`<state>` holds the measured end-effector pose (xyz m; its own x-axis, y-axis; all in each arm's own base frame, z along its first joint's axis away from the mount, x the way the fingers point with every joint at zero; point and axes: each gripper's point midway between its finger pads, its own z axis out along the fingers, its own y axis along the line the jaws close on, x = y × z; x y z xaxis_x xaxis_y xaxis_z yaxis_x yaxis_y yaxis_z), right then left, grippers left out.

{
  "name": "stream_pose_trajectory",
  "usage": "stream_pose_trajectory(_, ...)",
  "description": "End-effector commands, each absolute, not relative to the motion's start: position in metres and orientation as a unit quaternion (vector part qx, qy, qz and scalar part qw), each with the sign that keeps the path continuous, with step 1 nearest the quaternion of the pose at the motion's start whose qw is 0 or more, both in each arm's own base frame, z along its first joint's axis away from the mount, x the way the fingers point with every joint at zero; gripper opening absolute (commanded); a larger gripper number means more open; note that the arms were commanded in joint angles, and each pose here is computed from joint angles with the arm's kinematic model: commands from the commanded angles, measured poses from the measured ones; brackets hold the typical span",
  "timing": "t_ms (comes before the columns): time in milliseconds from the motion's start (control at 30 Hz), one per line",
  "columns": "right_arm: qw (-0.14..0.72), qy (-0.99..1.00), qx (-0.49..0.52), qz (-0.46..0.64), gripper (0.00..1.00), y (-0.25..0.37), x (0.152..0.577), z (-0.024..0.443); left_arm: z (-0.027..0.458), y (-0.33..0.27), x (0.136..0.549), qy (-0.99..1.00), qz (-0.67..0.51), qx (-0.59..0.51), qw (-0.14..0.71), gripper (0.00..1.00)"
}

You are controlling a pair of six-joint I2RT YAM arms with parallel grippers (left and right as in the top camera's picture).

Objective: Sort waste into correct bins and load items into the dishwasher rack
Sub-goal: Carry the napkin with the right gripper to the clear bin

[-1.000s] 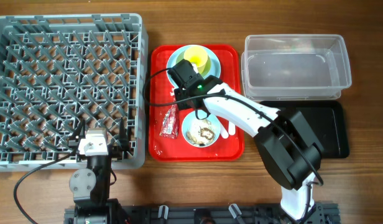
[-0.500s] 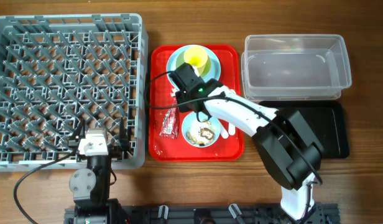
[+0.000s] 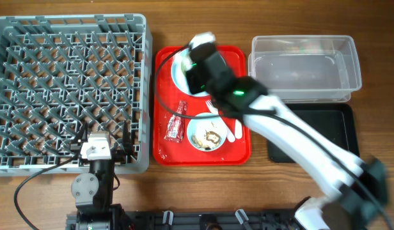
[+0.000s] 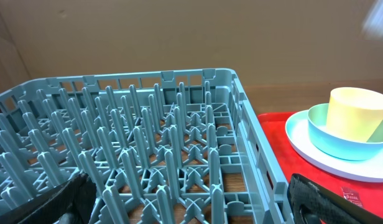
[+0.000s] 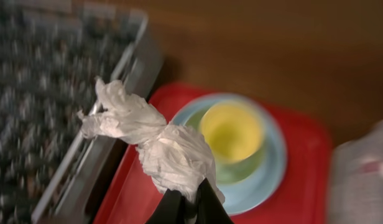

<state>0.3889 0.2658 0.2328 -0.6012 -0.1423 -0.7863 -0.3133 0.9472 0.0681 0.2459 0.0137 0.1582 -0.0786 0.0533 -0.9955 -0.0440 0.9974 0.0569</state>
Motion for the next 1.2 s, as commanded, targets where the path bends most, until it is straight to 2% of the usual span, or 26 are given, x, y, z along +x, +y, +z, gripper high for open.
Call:
stream_pose_trajectory(0, 0.503, 0.861, -0.058, -0.046, 0.04, 0.173, 0.412, 0.287, 0.156, 0.014, 0.246, 0.734, 0.041, 0.007, 0.678, 1.00)
stream_pose_trajectory(133, 0.473, 0.878, -0.011, -0.072, 0.04, 0.108, 0.433, 0.272, 0.156, 0.014, 0.246, 0.734, 0.041, 0.007, 0.678, 1.00)
stream_pose_trajectory(333, 0.369, 0.929, 0.031, 0.005, 0.04, 0.048, 0.456, 0.197, 0.156, 0.014, 0.246, 0.734, 0.040, 0.007, 0.678, 1.00)
stream_pose_trajectory(467, 0.295, 0.954, 0.039, 0.036, 0.04, 0.038, 0.466, 0.129, 0.156, 0.014, 0.246, 0.734, 0.041, 0.007, 0.678, 1.00)
stream_pose_trajectory(600, 0.249, 0.967, 0.034, 0.047, 0.07, 0.043, 0.465, 0.088, 0.156, 0.014, 0.246, 0.734, 0.040, 0.007, 0.678, 1.00)
stream_pose_trajectory(633, 0.245, 0.967, 0.031, 0.053, 0.13, 0.045, 0.464, 0.086, 0.156, 0.014, 0.246, 0.734, 0.040, 0.007, 0.678, 1.00)
stream_pose_trajectory(667, 0.244, 0.967, 0.030, 0.060, 0.27, 0.048, 0.464, 0.086, 0.156, 0.014, 0.246, 0.734, 0.041, 0.007, 0.678, 1.00)
stream_pose_trajectory(700, 0.245, 0.967, 0.029, 0.063, 0.47, 0.049, 0.464, 0.087, 0.156, 0.014, 0.246, 0.734, 0.041, 0.007, 0.678, 1.00)
stream_pose_trajectory(733, 0.247, 0.967, 0.029, 0.063, 0.55, 0.049, 0.464, 0.089, 0.156, 0.014, 0.246, 0.734, 0.040, 0.007, 0.678, 1.00)
stream_pose_trajectory(867, 0.263, 0.962, 0.038, 0.068, 0.66, 0.049, 0.464, 0.112, 0.156, 0.014, 0.246, 0.734, 0.040, 0.007, 0.678, 1.00)
stream_pose_trajectory(1033, 0.314, 0.943, 0.058, 0.089, 0.66, 0.057, 0.462, 0.177, 0.156, 0.014, 0.246, 0.734, 0.040, 0.007, 0.678, 1.00)
stream_pose_trajectory(1067, 0.323, 0.940, 0.057, 0.090, 0.64, 0.058, 0.461, 0.186, 0.156, 0.014, 0.246, 0.734, 0.040, 0.007, 0.678, 1.00)
stream_pose_trajectory(1100, 0.327, 0.939, 0.057, 0.089, 0.57, 0.057, 0.459, 0.191, 0.156, 0.014, 0.246, 0.734, 0.040, 0.007, 0.678, 1.00)
stream_pose_trajectory(1133, 0.325, 0.940, 0.057, 0.089, 0.41, 0.057, 0.456, 0.192, 0.156, 0.014, 0.246, 0.734, 0.041, 0.007, 0.678, 1.00)
stream_pose_trajectory(1167, 0.318, 0.942, 0.058, 0.088, 0.20, 0.056, 0.453, 0.190, 0.156, 0.014, 0.246, 0.734, 0.041, 0.007, 0.678, 1.00)
